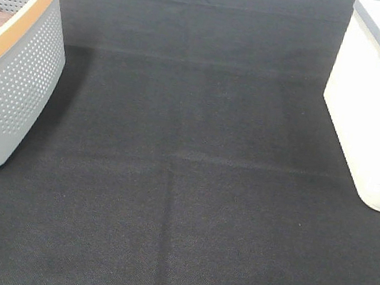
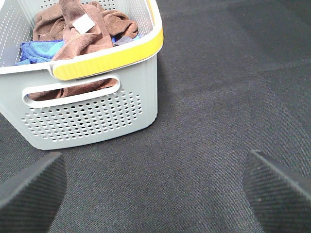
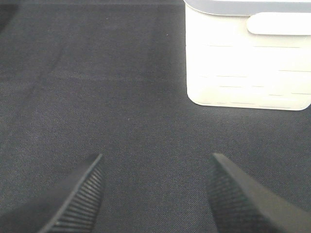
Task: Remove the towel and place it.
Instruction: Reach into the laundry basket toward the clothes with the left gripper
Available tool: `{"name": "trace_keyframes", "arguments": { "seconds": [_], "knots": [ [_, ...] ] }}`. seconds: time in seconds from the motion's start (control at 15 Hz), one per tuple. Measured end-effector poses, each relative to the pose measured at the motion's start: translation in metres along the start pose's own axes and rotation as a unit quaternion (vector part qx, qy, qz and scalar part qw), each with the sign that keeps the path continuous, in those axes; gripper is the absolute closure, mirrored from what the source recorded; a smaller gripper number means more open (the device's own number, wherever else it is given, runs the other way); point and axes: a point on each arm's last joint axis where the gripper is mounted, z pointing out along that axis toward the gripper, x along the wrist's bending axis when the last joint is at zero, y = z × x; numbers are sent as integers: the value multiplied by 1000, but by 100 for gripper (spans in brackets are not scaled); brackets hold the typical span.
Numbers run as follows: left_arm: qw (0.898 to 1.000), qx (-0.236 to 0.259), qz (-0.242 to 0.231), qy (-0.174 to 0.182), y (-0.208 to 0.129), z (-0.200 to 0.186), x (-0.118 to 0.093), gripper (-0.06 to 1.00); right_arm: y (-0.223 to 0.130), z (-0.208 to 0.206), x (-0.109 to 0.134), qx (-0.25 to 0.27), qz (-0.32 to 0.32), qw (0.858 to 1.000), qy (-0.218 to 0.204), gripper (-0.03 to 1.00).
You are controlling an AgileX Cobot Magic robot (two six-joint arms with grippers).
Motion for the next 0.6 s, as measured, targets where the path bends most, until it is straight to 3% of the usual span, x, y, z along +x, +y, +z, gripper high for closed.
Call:
{"name": "trace_keyframes", "arguments": {
  "seconds": [0.6],
  "knots": [
    [1000,7,-1,-1,1,2,0,1,0,0,0,0,0,1000,0,38]
  ]
}}
